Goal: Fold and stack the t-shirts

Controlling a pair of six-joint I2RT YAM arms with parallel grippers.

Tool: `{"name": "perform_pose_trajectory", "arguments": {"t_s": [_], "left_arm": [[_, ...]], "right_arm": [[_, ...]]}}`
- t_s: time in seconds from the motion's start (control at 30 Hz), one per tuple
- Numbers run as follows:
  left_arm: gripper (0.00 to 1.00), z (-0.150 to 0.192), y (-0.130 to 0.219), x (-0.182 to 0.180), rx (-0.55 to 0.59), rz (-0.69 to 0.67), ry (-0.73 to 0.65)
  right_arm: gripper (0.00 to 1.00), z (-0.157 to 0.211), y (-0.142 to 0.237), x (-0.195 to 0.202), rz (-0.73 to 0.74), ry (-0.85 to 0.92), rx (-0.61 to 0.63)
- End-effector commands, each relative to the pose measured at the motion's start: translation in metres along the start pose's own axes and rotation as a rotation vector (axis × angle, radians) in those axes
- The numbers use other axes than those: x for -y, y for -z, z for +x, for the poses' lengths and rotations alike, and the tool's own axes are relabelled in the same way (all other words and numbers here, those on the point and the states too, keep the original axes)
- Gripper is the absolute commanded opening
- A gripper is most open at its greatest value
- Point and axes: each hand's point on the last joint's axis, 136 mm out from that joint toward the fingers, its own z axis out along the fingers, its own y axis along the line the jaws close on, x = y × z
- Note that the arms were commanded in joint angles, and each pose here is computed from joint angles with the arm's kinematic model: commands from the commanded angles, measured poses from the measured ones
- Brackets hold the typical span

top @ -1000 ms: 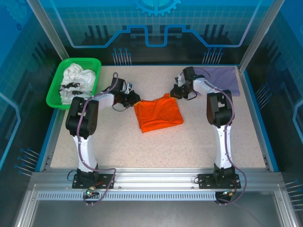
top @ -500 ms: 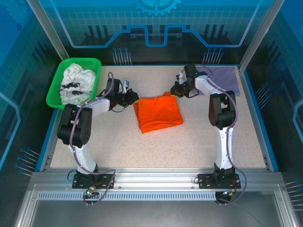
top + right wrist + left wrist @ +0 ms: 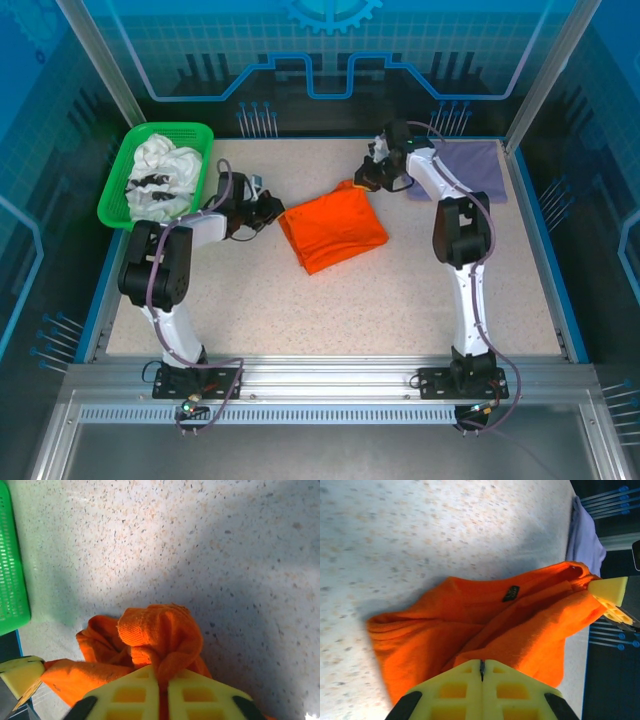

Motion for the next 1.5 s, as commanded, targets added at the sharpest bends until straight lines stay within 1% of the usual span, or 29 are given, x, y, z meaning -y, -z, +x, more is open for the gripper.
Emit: {"name": "perform_pose_trajectory", "arguments": {"t_s": [0.0,0.03,0.07,0.1,0.17,0.23,0.3,0.33,0.37,0.4,0.47,0.53,0.67,0.73,0.8,0.83,0.9,0.97,1.0,1.07,1.13,1.27,1.37,1.47], "left_arm": [[0.0,-0.007,0.001,-0.029,0.049,-0.068,0.089],[0.0,-0.006,0.0,-0.037,0.048,-0.094,0.118],[0.03,-0.006,0.001,-0.044,0.052,-0.115,0.141],[0.09,-0.005,0.002,-0.048,0.058,-0.13,0.153],[0.15,-0.006,0.009,-0.051,0.09,-0.152,0.16],[0.38,-0.009,0.018,-0.049,0.117,-0.169,0.149],[0.46,-0.012,0.026,-0.043,0.134,-0.184,0.128],[0.55,-0.014,0.033,-0.042,0.155,-0.207,0.126],[0.63,-0.014,0.039,-0.041,0.173,-0.229,0.123],[0.66,-0.015,0.045,-0.036,0.191,-0.239,0.109],[0.66,-0.01,0.053,-0.019,0.205,-0.246,0.066],[0.62,0.005,0.053,0.003,0.173,-0.249,0.013],[0.43,0.051,0.039,0.045,0.093,-0.206,-0.069],[0.36,0.079,0.026,0.063,0.055,-0.174,-0.085],[0.35,0.103,0.01,0.075,0.021,-0.144,-0.088],[0.35,0.115,-0.001,0.081,0.002,-0.121,-0.089],[0.35,0.131,-0.023,0.082,-0.034,-0.102,-0.076],[0.33,0.139,-0.041,0.065,-0.061,-0.143,-0.058],[0.33,0.141,-0.046,0.053,-0.066,-0.173,-0.049],[0.33,0.143,-0.046,0.033,-0.057,-0.232,-0.074],[0.35,0.147,-0.041,0.012,-0.065,-0.304,-0.088],[0.35,0.168,-0.029,-0.015,-0.136,-0.364,-0.091],[0.35,0.181,-0.01,-0.03,-0.159,-0.377,-0.107],[0.36,0.195,0.01,-0.044,-0.19,-0.393,-0.119]], "right_arm": [[0.36,0.002,-0.028,0.019,0.015,-0.117,-0.063],[0.45,0.0,-0.032,0.024,0.019,-0.147,-0.07],[0.49,-0.002,-0.034,0.029,0.018,-0.171,-0.076],[0.52,-0.005,-0.034,0.033,0.003,-0.203,-0.08],[0.58,-0.006,-0.027,0.042,0.006,-0.241,-0.071],[0.64,-0.008,-0.012,0.042,0.012,-0.227,-0.026],[0.68,-0.005,0.004,0.041,0.01,-0.207,0.015],[0.69,-0.003,0.014,0.038,0.006,-0.193,0.032],[0.69,0.001,0.02,0.037,0.001,-0.187,0.037],[0.69,0.006,0.028,0.031,-0.008,-0.168,0.047],[0.68,0.022,0.038,0.023,-0.024,-0.139,0.045],[0.65,0.04,0.044,0.013,-0.056,-0.103,0.042],[0.54,0.083,0.04,0.003,-0.078,-0.069,-0.016],[0.49,0.1,0.031,0.002,-0.085,-0.062,-0.044],[0.44,0.112,0.021,0.005,-0.08,-0.06,-0.072],[0.43,0.115,0.014,0.009,-0.071,-0.07,-0.079],[0.4,0.119,0.0,0.018,-0.078,-0.098,-0.097],[0.37,0.121,-0.013,0.031,-0.053,-0.122,-0.121],[0.37,0.122,-0.018,0.037,-0.039,-0.13,-0.13],[0.37,0.125,-0.022,0.047,-0.027,-0.143,-0.132],[0.38,0.133,-0.025,0.059,0.007,-0.155,-0.14],[0.39,0.156,-0.026,0.07,0.012,-0.198,-0.154],[0.4,0.185,-0.021,0.071,0.01,-0.217,-0.135],[0.42,0.225,-0.02,0.069,0.018,-0.245,-0.116]]}}
